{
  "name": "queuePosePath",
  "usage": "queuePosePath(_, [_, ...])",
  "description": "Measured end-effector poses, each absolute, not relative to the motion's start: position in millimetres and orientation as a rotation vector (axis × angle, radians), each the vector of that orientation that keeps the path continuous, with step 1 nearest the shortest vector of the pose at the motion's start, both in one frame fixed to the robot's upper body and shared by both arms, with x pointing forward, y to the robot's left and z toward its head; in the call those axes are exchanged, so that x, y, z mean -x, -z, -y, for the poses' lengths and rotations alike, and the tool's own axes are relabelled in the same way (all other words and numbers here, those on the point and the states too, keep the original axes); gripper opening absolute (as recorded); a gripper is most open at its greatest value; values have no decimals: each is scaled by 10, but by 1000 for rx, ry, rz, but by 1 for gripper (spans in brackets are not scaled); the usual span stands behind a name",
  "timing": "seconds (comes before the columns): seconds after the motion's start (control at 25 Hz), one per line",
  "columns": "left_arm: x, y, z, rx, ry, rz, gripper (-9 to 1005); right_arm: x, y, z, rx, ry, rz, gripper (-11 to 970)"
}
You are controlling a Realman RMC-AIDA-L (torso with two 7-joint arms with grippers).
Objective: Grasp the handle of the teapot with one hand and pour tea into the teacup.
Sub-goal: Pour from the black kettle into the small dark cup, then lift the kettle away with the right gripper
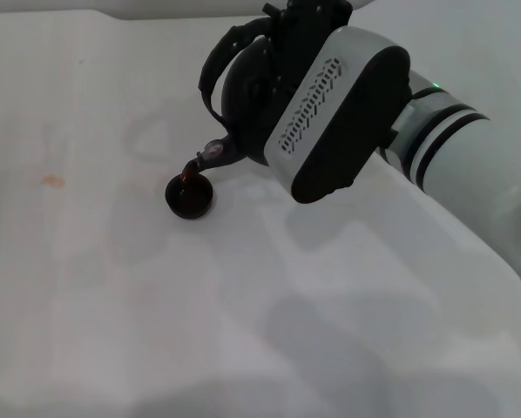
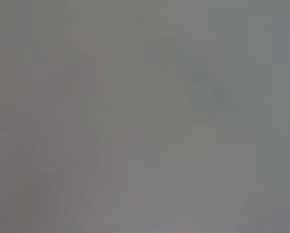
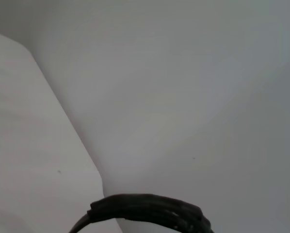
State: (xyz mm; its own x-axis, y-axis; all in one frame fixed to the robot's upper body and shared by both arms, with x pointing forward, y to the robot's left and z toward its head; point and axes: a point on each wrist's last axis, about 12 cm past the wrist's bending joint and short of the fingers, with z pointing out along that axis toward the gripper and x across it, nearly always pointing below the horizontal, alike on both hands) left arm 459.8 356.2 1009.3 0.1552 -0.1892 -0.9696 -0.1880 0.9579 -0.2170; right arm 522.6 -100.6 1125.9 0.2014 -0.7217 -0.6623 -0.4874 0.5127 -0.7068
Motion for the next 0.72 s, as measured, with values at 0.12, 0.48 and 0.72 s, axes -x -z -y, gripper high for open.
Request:
queuePosePath(0.12, [-4601, -10095, -3560, 317, 2, -1422, 871, -5225, -11267, 988, 1129, 242, -1433, 108])
queuePosePath(0.48, [-4606, -10096, -3558, 317, 3, -1421, 872, -5197, -11270, 965, 1146, 276, -1412, 106])
queuePosePath(0.72, [-4611, -10095, -3540, 321, 10, -1420, 871, -5191, -11273, 958, 1153, 281, -1402, 106])
